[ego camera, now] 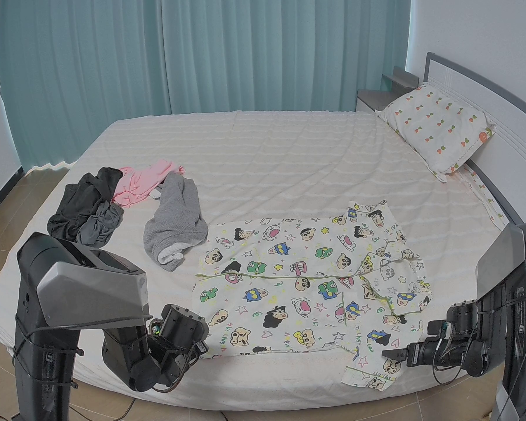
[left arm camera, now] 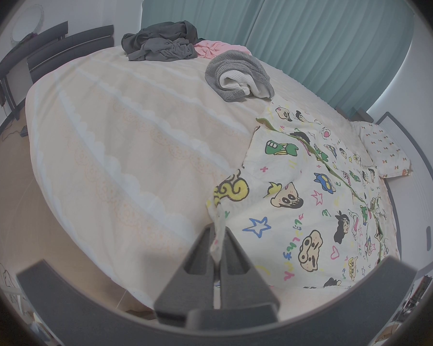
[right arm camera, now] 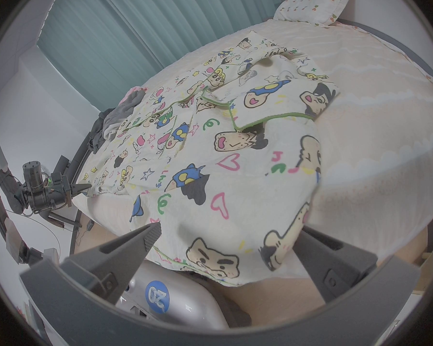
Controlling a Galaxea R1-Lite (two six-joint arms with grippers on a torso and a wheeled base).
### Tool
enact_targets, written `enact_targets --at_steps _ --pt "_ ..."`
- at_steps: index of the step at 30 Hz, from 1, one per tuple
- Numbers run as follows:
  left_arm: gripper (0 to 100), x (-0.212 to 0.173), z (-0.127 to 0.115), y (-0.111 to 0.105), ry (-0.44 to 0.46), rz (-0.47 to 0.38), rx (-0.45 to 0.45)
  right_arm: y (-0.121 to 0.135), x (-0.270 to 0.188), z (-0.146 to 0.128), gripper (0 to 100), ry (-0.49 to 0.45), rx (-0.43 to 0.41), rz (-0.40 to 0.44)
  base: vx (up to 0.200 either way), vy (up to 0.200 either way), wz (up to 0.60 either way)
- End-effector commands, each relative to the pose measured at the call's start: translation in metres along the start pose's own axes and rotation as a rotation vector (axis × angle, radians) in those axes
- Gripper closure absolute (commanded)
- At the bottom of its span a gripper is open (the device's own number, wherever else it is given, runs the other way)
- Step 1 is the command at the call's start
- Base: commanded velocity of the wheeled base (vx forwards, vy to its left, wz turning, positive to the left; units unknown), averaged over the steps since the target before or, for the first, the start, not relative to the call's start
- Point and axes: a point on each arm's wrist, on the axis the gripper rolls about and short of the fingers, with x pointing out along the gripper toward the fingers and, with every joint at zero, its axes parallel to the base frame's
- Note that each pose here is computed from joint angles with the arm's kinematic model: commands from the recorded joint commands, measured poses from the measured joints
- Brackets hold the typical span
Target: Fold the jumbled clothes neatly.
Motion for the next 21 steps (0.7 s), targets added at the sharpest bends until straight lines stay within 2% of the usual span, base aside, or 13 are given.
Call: enact_targets --at_steps 1,5,6,16,21 --pt "100 0.001 -0.001 0.0 0.003 0.0 -0.001 -0.002 0.014 0.011 0 -0.056 -0.018 0.015 0.0 0.0 0.0" --pt "100 0.001 -0.001 0.001 0.004 0.001 0.0 0.003 0.023 0.013 0 -0.059 -0.043 0.033 0.0 0.0 0.0" --pt "100 0.001 -0.001 0.001 0.004 0.001 0.0 0.003 0.023 0.013 100 -0.058 -0.044 0.034 0.0 0.0 0.0" --pt "100 0.0 -0.001 0.001 0.005 -0.002 -0.001 0.003 0.02 0.009 100 -0.046 -0.04 0.018 0.0 0.0 0.0" --pt "100 -0.001 -0.001 0.001 0.008 -0.009 0.0 -0.006 0.008 0.006 100 -0.032 -0.004 0.013 0.0 0.0 0.0"
